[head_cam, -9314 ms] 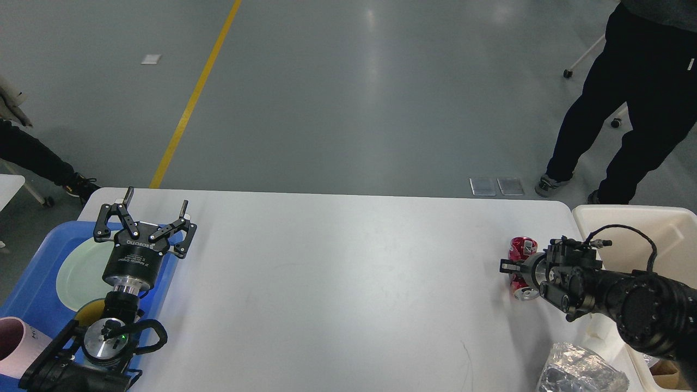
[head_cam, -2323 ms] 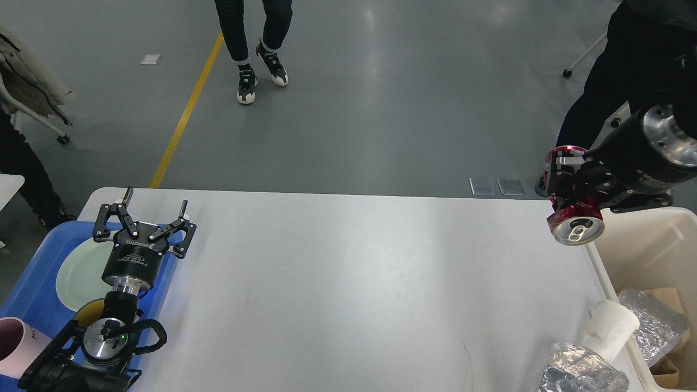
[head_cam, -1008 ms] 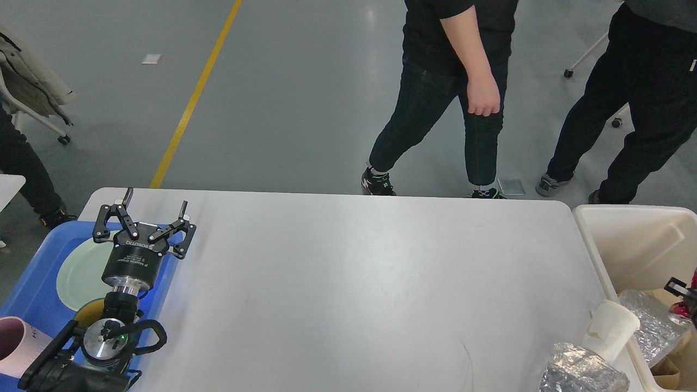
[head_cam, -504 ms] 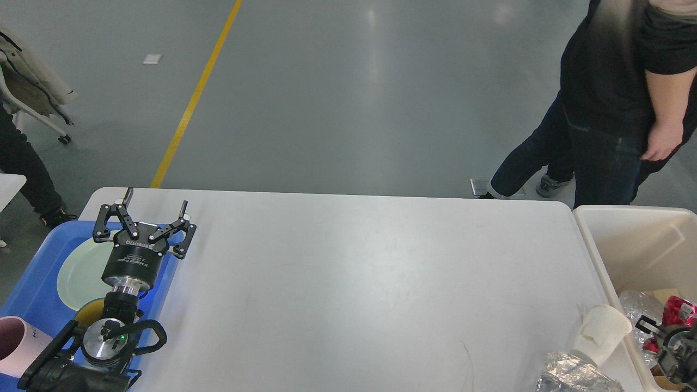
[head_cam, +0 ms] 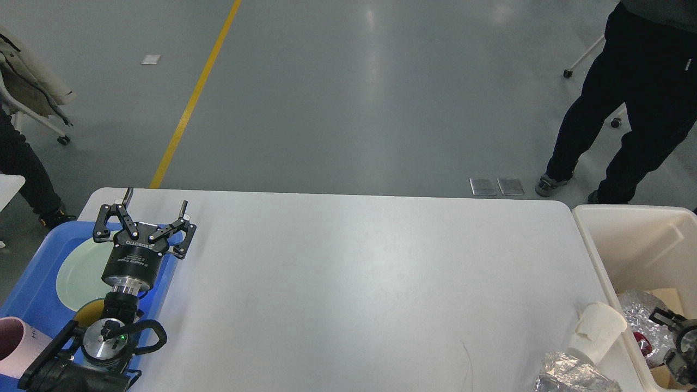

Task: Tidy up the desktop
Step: 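Withdraw the right gripper from the white bin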

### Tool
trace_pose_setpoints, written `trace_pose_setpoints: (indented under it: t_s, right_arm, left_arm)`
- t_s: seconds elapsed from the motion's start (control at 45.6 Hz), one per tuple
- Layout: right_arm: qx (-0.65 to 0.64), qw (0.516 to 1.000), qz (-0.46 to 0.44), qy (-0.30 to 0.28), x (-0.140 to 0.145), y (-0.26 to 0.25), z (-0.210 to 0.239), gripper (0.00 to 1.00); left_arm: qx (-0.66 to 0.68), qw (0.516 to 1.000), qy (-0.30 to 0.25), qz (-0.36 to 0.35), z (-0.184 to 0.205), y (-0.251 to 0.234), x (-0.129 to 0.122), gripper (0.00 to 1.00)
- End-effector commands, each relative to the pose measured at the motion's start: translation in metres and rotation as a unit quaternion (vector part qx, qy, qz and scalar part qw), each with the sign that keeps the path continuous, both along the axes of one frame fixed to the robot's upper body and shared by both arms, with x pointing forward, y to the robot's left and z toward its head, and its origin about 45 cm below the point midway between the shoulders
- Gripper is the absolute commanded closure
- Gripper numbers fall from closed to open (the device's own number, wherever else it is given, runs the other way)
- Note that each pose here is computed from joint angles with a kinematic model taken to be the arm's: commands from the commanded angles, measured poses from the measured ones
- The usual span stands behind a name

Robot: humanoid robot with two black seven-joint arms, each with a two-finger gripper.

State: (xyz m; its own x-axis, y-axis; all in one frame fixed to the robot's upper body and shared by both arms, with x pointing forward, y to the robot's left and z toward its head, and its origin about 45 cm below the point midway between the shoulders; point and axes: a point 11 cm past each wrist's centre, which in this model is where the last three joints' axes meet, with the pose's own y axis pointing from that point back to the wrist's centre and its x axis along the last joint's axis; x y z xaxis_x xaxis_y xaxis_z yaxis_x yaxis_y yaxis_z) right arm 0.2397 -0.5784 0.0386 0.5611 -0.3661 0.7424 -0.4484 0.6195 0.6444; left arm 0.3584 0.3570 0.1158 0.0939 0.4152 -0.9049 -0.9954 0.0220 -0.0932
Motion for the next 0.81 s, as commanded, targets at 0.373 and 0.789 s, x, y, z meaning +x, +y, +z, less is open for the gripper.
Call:
trace_pose_setpoints:
  t_s: [0.373,0.789]
  right_arm:
    - [0.037,0.998,0.038,0.019,0.098,0.006,0.101,0.0]
    - [0.186,0.961,0.118,0.168,0.149,0.133,0.233,0.0]
  left_arm:
    - [0.0,1.0,-0.001,-0.001,0.001,0.0,0.001,0.03]
    - [0.0,1.0,-0.001,-0.001,0.0,-0.001,0.001,0.03]
